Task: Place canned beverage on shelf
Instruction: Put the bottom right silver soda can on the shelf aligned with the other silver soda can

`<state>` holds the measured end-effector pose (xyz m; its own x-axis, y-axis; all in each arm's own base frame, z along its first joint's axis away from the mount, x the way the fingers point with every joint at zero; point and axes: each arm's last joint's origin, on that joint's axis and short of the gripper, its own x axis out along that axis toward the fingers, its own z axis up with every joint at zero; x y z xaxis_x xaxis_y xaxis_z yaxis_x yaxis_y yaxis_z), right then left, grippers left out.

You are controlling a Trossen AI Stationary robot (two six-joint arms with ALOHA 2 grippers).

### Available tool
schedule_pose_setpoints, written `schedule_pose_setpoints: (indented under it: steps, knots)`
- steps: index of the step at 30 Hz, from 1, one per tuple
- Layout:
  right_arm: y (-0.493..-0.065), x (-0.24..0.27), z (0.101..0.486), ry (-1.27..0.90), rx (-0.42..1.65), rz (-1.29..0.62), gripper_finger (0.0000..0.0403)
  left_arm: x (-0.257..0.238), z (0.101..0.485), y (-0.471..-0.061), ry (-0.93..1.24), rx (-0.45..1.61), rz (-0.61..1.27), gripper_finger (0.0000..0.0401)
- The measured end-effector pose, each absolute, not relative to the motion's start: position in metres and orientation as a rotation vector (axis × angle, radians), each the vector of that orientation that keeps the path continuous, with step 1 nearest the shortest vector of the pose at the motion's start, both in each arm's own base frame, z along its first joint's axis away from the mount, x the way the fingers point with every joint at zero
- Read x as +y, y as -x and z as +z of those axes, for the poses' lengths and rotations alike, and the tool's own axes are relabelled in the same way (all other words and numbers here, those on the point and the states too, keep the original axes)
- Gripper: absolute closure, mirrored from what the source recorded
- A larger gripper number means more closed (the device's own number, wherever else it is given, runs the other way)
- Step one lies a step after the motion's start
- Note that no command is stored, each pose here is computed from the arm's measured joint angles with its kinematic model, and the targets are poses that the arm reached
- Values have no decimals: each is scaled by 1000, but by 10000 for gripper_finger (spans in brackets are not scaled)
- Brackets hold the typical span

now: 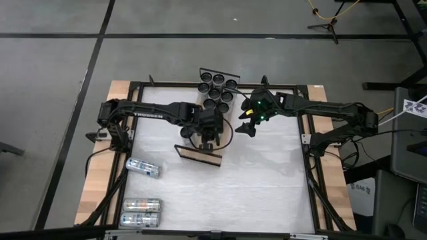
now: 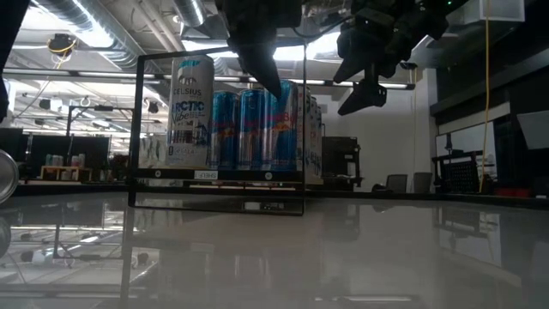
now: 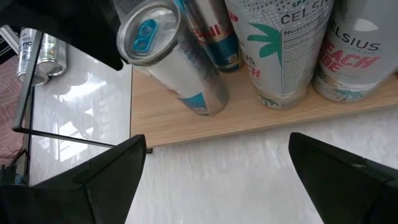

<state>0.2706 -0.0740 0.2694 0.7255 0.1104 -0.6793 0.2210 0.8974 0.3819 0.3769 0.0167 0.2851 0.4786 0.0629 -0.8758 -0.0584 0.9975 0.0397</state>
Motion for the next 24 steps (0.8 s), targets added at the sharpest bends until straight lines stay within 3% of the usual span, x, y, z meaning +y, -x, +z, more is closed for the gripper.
schedule_pose_setpoints:
  steps: [24]
  knots:
    - [-271, -74, 269, -464, 763, -64, 15, 29, 296, -378, -9, 1035, 137, 372]
